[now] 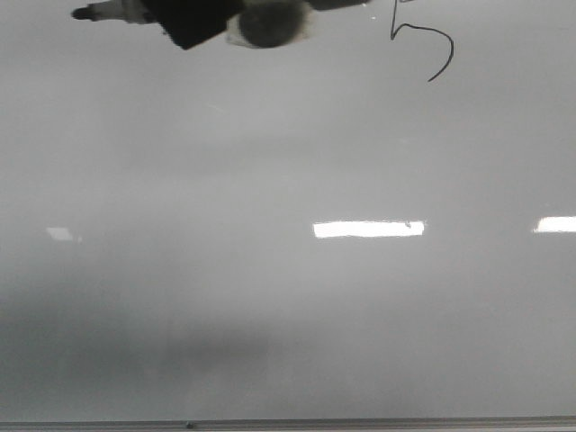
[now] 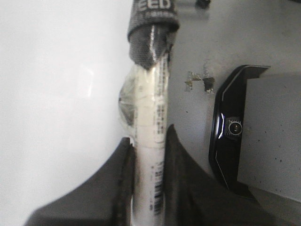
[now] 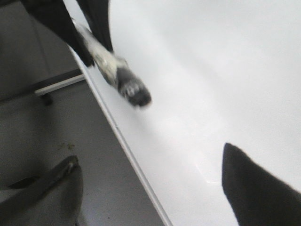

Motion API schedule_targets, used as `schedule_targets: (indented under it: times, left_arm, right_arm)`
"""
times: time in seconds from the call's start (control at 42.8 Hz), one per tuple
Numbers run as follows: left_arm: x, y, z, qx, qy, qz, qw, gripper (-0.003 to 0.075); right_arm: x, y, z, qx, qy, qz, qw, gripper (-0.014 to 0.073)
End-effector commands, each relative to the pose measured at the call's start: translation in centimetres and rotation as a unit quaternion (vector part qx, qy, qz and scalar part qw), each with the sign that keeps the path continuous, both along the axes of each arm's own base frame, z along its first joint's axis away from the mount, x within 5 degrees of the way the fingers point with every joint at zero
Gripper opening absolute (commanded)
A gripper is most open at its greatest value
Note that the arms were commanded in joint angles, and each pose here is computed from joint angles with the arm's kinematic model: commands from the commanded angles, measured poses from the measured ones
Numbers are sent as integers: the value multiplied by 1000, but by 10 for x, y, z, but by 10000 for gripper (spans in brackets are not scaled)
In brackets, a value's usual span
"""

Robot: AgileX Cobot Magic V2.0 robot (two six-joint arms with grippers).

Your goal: Write number 5 on whiteboard

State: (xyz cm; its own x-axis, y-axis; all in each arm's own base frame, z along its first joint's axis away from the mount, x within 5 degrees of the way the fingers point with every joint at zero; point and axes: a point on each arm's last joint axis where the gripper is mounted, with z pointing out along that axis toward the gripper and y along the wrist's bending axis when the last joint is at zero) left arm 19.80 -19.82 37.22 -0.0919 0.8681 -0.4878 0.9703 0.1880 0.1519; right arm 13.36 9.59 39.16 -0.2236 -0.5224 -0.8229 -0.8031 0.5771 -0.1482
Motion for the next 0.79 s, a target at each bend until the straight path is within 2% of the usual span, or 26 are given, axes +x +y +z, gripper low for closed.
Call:
schedule_targets:
  times: [0.0, 0.07, 0.187, 0.257, 0.397, 0.444, 0.491, 0.584, 0.678, 0.771]
  left_arm:
    - [8, 33, 25, -72, -44, 100, 991, -20]
    - [15, 57, 25, -102, -56, 178, 977, -20]
    - [21, 100, 16, -151, -71, 312, 935, -20]
    - [21, 125, 9, -174, -79, 385, 903, -20]
    - [16, 168, -8, -194, -91, 497, 841, -20]
    - [16, 184, -14, -197, -92, 537, 815, -20]
    - [17, 198, -18, -193, -89, 567, 795, -20]
    - [23, 219, -24, -187, -94, 606, 767, -20]
    - [33, 236, -25, -197, -125, 631, 739, -20]
    - [47, 244, -31, -212, -131, 644, 723, -20]
  right_arm:
    - [-13, -19, 10, 37, -49, -58, 996, 613]
    - [-24, -30, 0, 50, -60, -92, 993, 613]
    - [-38, -41, -18, 68, -78, -128, 986, 613]
    - [-44, -45, -29, 82, -81, -143, 983, 613]
    - [-47, -46, -43, 80, -73, -146, 983, 613]
    - [-47, -46, -45, 78, -68, -145, 984, 613]
    - [-48, -46, -45, 77, -67, -145, 984, 613]
    - [-48, -46, -45, 77, -67, -145, 984, 613]
    - [-48, -46, -45, 77, -67, -145, 984, 613]
    - [-48, -46, -45, 77, -66, -145, 984, 613]
